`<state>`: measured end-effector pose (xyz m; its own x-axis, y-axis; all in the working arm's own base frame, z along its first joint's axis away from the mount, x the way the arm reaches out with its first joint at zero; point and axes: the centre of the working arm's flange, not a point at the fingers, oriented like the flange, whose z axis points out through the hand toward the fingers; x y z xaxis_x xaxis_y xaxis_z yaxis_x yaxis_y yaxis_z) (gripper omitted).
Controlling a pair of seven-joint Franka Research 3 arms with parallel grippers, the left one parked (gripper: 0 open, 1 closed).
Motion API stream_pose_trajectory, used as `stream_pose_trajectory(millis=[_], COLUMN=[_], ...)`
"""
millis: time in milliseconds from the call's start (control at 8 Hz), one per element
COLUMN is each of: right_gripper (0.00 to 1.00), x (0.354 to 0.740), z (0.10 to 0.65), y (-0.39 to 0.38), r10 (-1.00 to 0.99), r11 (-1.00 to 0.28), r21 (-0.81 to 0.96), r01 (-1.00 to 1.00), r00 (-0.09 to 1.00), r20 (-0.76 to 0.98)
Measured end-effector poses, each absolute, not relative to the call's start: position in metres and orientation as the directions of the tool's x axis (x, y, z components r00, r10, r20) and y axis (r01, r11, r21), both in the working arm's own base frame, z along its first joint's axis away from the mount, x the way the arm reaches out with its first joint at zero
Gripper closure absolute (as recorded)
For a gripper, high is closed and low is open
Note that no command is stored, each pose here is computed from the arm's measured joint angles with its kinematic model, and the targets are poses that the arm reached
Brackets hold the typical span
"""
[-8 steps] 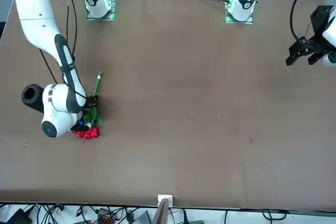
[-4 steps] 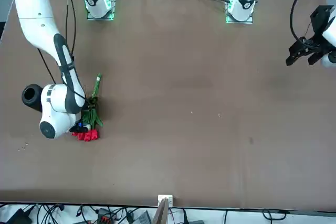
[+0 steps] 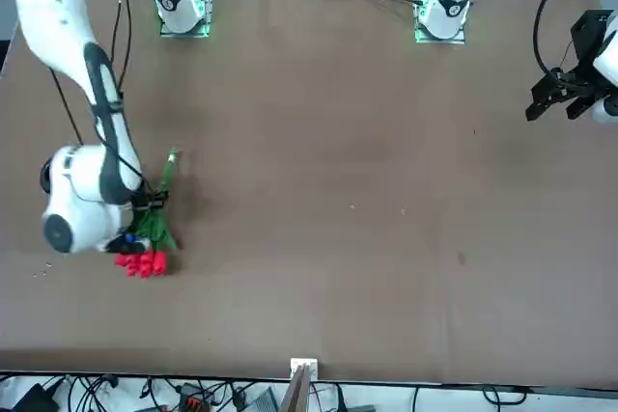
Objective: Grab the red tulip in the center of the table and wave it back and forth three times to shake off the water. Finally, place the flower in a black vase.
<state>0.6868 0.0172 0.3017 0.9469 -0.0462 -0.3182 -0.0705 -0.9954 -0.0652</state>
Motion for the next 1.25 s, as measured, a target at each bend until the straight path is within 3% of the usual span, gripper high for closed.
stream_pose_trajectory(millis=[250, 625, 1000, 1250], right_gripper=[0.89, 0.89, 0.89, 0.89], x=[0.691, 0.662, 0.617, 0.6], z=[0.409, 0.535, 0.608, 0.646], y=[-0.007, -0.113, -0.223, -0.226], r10=[-0.178, -0.37, -0.442, -0.403], r11=[-0.982, -0.929, -0.89, -0.908], r21=[-0.044, -0.025, -0.01, -0.02], r01=[-0.185, -0.37, -0.456, -0.419], r00=[0.976, 0.923, 0.858, 0.859], r20=[-0.126, 0.105, 0.26, 0.315])
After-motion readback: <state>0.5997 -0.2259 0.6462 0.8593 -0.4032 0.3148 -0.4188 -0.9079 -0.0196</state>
